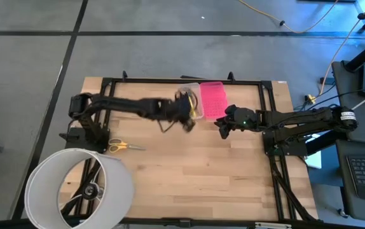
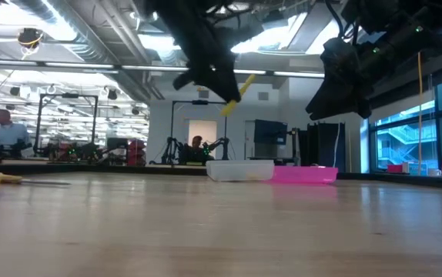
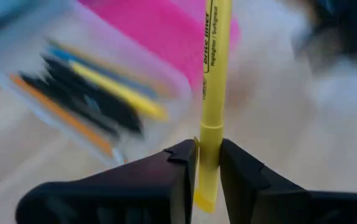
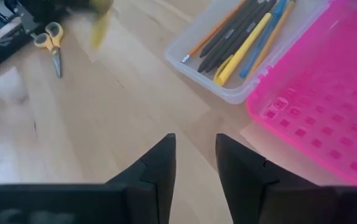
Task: Pick & place school supplies into a supply box
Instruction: Put the yellow pen into the transparent supply box
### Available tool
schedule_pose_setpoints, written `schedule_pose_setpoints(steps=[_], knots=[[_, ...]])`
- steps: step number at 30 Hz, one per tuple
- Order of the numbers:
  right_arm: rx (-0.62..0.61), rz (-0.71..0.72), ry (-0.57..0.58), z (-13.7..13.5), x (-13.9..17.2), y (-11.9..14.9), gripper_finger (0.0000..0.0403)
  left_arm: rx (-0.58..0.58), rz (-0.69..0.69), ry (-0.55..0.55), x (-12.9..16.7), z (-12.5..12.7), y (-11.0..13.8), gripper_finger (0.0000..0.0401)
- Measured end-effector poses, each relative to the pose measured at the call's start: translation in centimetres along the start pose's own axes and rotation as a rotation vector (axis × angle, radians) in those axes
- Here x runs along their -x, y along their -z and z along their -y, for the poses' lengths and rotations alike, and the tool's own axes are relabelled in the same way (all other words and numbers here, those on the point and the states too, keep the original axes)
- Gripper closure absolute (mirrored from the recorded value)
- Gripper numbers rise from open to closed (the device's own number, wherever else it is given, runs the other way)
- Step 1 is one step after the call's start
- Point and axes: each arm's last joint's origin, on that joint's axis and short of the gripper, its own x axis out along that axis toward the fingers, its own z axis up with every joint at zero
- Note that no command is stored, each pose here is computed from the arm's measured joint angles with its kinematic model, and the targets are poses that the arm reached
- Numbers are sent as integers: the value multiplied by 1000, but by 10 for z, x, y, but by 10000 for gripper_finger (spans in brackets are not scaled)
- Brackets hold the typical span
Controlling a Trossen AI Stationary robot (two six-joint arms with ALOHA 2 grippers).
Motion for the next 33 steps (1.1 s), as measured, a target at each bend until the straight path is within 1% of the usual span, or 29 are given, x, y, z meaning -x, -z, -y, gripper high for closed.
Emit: schedule_pose_setpoints(steps=[2,5,6,9,12,14,19,23,24,27,33], knots=[[6,-5,3,0,0,0,284,85,59,6,-6,-14,-16,353],[30,-8,5,1,0,1,284,222,99,49,-16,-34,-35,351],[33,-8,5,0,0,1,284,256,101,66,-19,-40,-40,351],[52,-9,6,1,0,1,284,347,115,60,-32,-55,-47,353],[55,-9,6,1,0,1,284,391,101,37,-50,-63,-45,353],[60,-10,6,1,0,1,284,421,66,15,-63,-67,-39,352],[78,-18,12,1,0,2,284,530,4,-16,-95,-79,-27,352],[83,-31,19,2,0,3,284,585,5,-5,-114,-84,-23,352],[85,-37,23,2,0,3,284,595,9,12,-117,-84,-23,352],[88,-48,30,3,0,5,284,623,6,14,-123,-87,-22,352],[91,-59,37,4,0,6,284,634,17,1,-124,-89,-22,351]])
